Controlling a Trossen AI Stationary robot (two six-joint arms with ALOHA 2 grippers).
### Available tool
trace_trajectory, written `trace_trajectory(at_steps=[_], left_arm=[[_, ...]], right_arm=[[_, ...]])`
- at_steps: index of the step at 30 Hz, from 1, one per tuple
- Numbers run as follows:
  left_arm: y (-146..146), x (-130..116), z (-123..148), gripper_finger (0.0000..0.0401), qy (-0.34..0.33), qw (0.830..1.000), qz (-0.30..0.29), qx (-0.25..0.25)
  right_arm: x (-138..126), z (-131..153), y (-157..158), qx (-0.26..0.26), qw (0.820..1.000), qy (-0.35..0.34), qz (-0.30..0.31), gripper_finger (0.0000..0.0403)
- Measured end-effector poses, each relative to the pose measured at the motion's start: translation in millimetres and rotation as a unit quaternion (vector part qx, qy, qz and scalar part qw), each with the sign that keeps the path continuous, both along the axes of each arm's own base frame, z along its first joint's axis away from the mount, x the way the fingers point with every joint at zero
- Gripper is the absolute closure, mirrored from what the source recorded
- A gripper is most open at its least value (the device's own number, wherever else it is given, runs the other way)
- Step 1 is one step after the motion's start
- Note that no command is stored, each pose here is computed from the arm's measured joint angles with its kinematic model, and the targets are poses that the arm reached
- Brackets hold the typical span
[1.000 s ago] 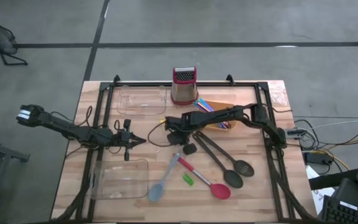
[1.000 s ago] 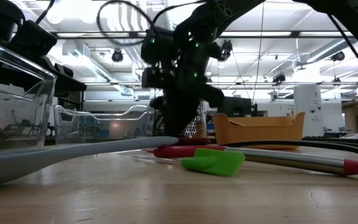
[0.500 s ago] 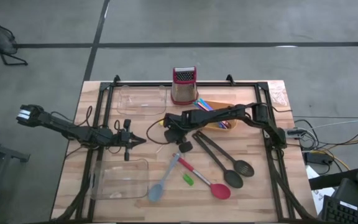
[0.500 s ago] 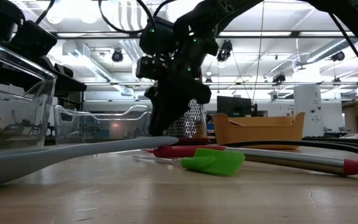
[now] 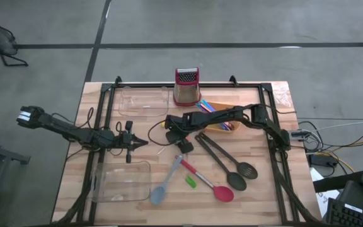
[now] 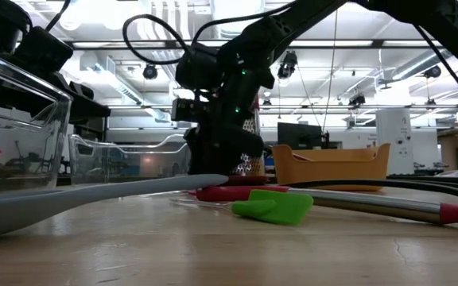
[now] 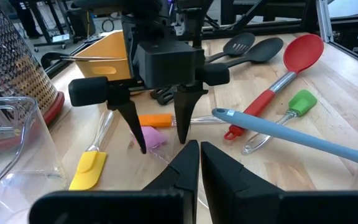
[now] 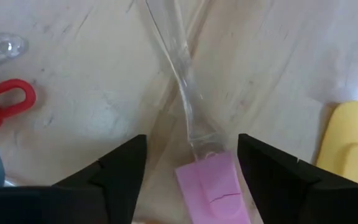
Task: Pick & Place Kitchen Items
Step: Put the pink spatula into the top transparent bin
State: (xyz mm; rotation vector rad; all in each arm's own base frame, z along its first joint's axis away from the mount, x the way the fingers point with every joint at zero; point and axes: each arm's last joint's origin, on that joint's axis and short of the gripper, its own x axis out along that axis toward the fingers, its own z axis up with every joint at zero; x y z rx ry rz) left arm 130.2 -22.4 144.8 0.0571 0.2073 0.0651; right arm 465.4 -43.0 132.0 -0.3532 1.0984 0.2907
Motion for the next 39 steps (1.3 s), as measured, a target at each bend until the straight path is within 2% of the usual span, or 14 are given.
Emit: trace_trajectory(at_steps=[4,11,14,17,19,31,39], left_arm=[[0.0,0.0,-0.1,0.0378,0.001,1.000,0.000,0.000],[0.0,-0.1,-0.6,0.0378,0.003,1.000,0.000,0.001],[0.0,-0.1,-0.6,0.0378,0.003,1.000,0.000,0.001],[0.0,-0.1,-0.6,0.0378,0.003,1.000,0.000,0.001],[0.0,-0.1,-0.6,0.0378,0.003,1.000,0.000,0.001],[0.0,-0.2,-0.8,0.0378,0.004,1.000,0.000,0.001],[0.1,-0.2,-0.8,0.0378,0.004,1.000,0.000,0.001]], right_arm=[[-0.1,-2.7,-2.9,0.001,1.000,0.003,0.000,0.0152],[-3.1,-13.9,-8.2,0.007,0.999,0.035,-0.015,0.0195],[-4.9,-17.5,-12.5,0.022,0.998,0.046,-0.037,0.0209],[-6.8,-18.5,-14.5,0.053,0.997,0.053,-0.030,0.0223],[-7.2,-18.9,-14.1,0.056,0.997,0.055,-0.029,0.0234],[-6.6,-17.7,4.3,0.038,0.998,0.057,0.012,0.0352],[-7.9,-3.3,10.0,0.041,0.998,0.045,0.008,0.0355]])
